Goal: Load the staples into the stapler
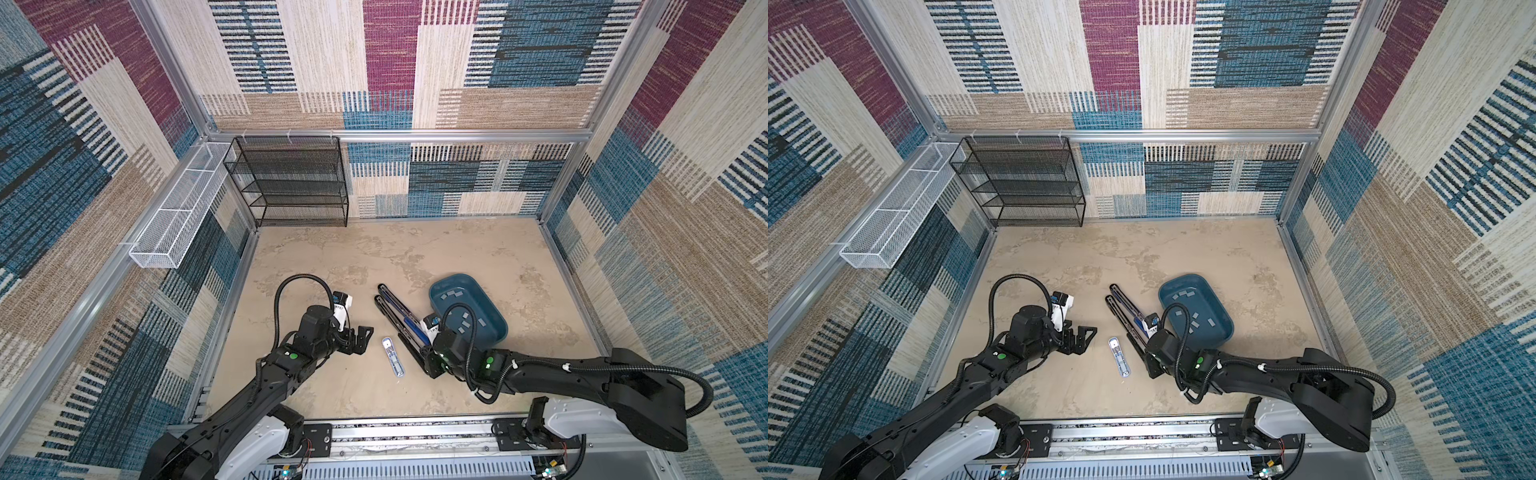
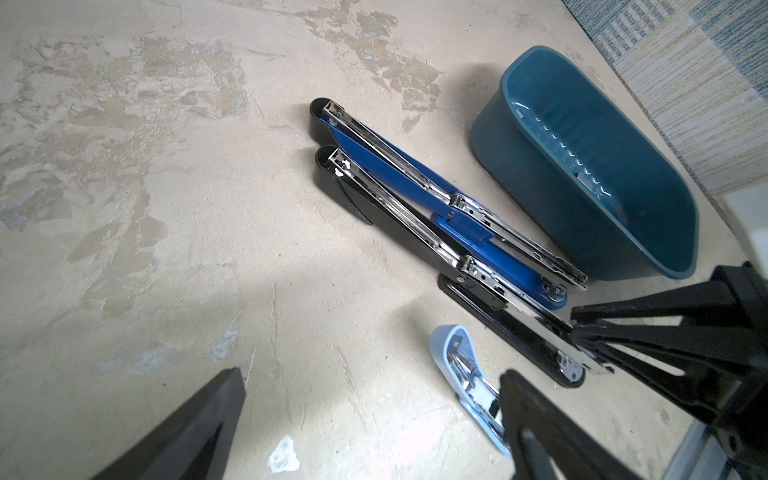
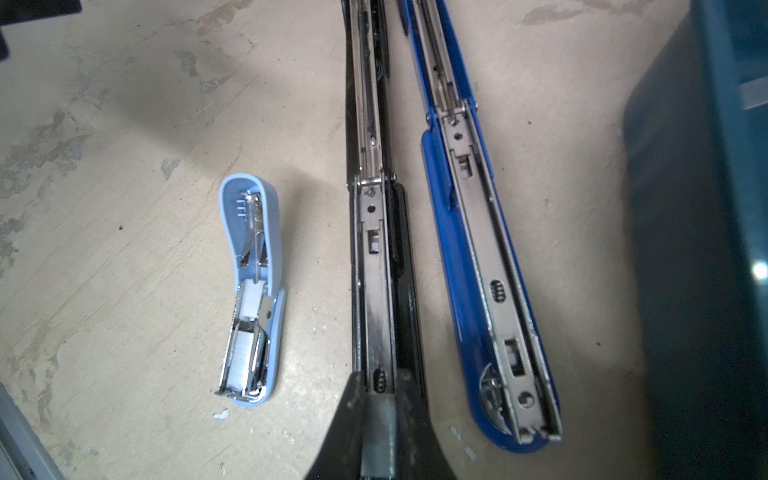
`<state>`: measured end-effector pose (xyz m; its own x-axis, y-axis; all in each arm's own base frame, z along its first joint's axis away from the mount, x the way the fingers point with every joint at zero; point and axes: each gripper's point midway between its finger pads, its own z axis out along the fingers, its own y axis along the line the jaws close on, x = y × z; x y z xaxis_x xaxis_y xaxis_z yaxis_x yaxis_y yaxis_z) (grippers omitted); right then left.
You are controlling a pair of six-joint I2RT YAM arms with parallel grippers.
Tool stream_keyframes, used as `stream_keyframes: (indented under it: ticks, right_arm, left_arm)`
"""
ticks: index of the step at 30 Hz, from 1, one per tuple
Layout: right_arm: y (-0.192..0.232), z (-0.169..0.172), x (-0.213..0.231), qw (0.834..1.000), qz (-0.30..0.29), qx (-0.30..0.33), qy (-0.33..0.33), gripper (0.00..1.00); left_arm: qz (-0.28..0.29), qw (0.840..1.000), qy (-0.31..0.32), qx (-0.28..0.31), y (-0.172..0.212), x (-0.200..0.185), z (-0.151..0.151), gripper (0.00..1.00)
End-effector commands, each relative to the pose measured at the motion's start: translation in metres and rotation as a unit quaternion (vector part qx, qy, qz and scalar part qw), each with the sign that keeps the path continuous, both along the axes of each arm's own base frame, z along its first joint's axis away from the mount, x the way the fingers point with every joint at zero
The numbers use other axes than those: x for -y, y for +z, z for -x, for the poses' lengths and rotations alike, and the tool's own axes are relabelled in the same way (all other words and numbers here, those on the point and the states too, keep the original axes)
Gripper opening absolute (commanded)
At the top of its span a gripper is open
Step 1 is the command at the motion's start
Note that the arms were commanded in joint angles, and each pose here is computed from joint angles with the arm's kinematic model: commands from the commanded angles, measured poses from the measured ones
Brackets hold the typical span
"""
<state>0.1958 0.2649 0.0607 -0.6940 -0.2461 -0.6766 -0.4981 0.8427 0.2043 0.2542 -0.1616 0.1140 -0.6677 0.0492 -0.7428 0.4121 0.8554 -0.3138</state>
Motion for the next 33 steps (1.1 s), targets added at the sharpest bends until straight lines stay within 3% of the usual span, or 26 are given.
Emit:
stream_keyframes:
  ticks: [1, 16, 24, 33]
  right_arm:
    - [-0.001, 0.003, 0.005, 1.000, 0.002, -0.011, -0.010, 0.15]
    - [-0.007, 0.012, 0.010, 0.999, 0.014, -0.037, -0.018, 0.16]
    - [-0.003, 0.012, 0.014, 0.999, 0.011, -0.032, -0.028, 0.35]
    - [0.016, 0.004, 0.014, 0.999, -0.006, -0.011, -0.045, 0.38]
  left_arm:
    - [0.003, 1.000, -0.007, 0.018, 0.007, 0.002, -0.003, 0.99]
    - [0.004, 1.000, -0.008, 0.019, 0.008, 0.003, -0.003, 0.99]
    - [0.005, 1.000, -0.009, 0.019, 0.008, 0.003, -0.002, 0.99]
    - [0.007, 1.000, -0.010, 0.021, 0.009, 0.003, -0.001, 0.99]
